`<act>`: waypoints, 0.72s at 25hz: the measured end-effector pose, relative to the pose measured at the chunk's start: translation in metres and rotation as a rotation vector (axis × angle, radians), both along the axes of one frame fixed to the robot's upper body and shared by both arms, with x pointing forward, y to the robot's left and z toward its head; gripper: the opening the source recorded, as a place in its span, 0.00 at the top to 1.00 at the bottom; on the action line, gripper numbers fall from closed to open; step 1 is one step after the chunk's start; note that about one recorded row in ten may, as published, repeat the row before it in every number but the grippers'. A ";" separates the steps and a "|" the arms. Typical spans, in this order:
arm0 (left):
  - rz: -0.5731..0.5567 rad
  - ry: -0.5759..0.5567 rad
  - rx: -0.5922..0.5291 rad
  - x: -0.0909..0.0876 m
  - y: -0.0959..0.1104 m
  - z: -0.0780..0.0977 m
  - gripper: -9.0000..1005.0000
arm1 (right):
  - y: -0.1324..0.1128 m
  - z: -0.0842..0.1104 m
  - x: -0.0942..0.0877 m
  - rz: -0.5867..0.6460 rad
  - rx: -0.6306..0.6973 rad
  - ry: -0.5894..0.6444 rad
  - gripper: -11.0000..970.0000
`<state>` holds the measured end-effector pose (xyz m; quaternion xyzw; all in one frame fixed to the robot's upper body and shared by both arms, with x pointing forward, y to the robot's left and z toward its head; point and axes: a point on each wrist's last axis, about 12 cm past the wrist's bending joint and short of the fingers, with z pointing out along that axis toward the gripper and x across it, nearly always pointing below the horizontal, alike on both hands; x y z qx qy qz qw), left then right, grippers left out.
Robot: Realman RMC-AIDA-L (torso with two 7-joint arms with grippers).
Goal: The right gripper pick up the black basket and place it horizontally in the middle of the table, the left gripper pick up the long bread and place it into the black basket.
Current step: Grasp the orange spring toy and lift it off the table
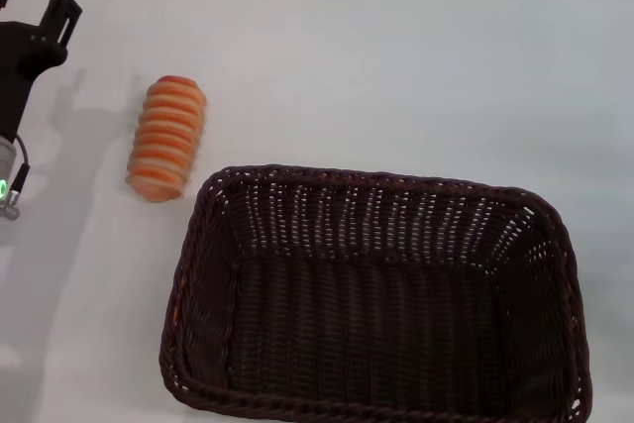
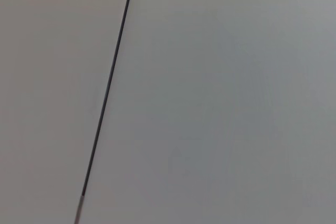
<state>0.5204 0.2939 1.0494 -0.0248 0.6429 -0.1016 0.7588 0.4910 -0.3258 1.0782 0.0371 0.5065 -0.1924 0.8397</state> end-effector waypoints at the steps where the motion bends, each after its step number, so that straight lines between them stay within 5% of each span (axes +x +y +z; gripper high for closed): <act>1: -0.003 0.008 0.002 0.001 -0.002 0.001 0.25 | -0.002 -0.004 -0.001 0.022 0.019 0.009 0.48; 8: -0.045 0.103 0.031 0.013 -0.015 0.031 0.25 | 0.006 -0.014 -0.006 0.066 -0.003 0.052 0.48; 18: -0.072 0.368 0.142 0.030 -0.034 0.105 0.25 | 0.005 -0.021 -0.016 0.074 -0.014 0.086 0.48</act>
